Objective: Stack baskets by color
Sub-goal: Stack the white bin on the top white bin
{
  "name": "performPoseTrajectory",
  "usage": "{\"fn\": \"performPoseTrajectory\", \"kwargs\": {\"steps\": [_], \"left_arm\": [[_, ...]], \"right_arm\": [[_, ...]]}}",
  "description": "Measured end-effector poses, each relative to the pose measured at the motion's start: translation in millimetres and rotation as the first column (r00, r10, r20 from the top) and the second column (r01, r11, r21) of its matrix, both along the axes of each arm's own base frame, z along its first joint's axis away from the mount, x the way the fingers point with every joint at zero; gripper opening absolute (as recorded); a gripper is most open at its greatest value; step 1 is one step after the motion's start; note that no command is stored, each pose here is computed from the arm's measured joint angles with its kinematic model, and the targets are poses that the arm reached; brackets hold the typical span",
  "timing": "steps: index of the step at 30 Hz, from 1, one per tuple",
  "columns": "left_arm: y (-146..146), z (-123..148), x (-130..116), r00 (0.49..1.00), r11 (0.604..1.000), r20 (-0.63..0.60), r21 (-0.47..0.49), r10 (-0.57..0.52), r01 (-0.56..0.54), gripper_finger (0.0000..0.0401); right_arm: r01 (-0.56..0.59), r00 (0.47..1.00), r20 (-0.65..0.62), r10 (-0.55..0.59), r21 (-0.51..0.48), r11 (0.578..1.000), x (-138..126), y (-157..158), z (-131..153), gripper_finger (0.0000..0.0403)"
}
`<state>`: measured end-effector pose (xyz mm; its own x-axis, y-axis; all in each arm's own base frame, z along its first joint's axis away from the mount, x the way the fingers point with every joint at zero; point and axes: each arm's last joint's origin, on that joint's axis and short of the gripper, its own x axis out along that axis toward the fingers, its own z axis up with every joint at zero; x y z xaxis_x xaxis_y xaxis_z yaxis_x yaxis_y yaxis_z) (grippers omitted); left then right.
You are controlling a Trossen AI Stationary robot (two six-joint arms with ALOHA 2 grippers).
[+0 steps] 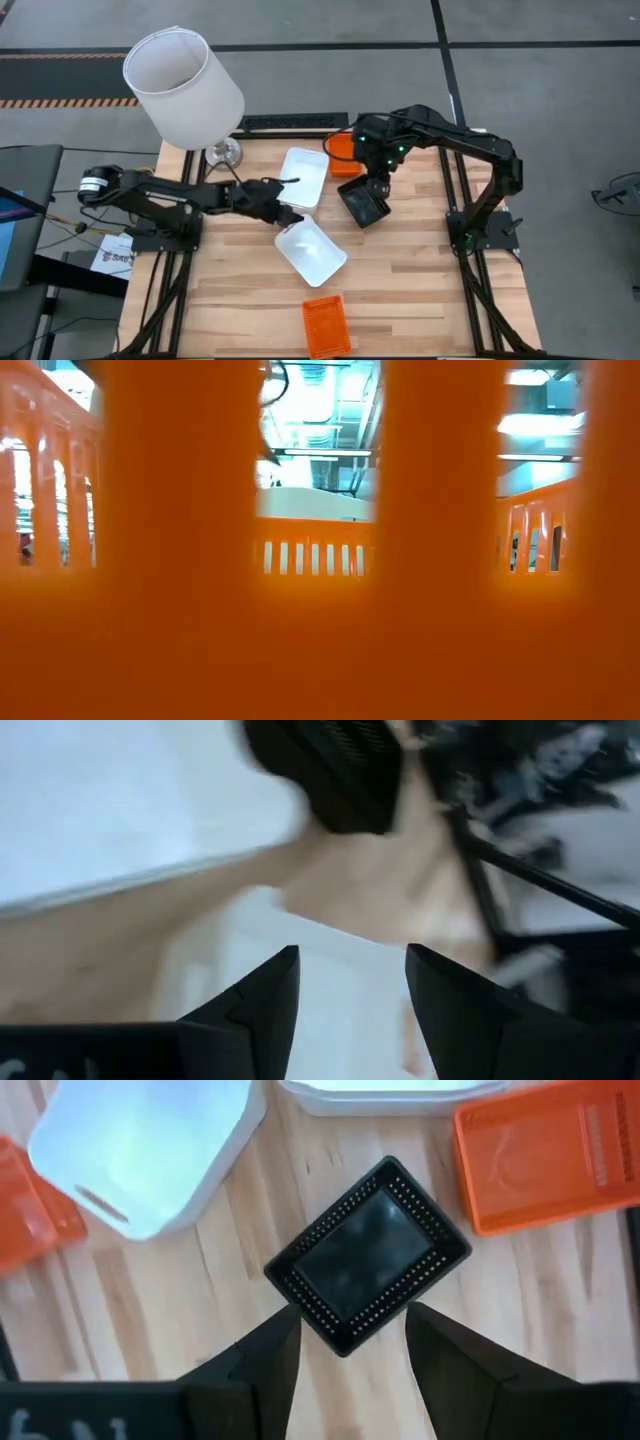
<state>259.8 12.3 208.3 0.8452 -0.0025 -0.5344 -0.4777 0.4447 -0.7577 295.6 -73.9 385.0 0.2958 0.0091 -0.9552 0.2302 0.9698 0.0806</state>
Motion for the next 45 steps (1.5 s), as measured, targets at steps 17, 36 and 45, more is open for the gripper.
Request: {"fn": "performPoseTrajectory", "kwargs": {"steps": [17, 36, 45], "left_arm": [[-7.9, 125.8, -74.9, 0.978, 1.000, 0.209, -0.011, -0.022, 0.025, 0.0171], [-5.5, 132.7, -119.1, 0.969, 0.987, 0.200, 0.041, 0.146, -0.157, 0.0171], [-5.6, 130.4, -118.4, 0.974, 0.988, 0.178, 0.041, 0.142, -0.151, 0.0171]], "right_arm": [[0.361, 0.892, 0.219, -0.394, 0.178, 0.915, 77.3, 68.6, -79.1, 0.0206], [0.303, 0.951, -0.069, -0.300, 0.048, 0.952, 131.8, 94.9, -227.5, 0.0200], [0.291, 0.953, -0.097, -0.287, 0.035, 0.956, 132.4, 105.0, -238.8, 0.0021]]}}
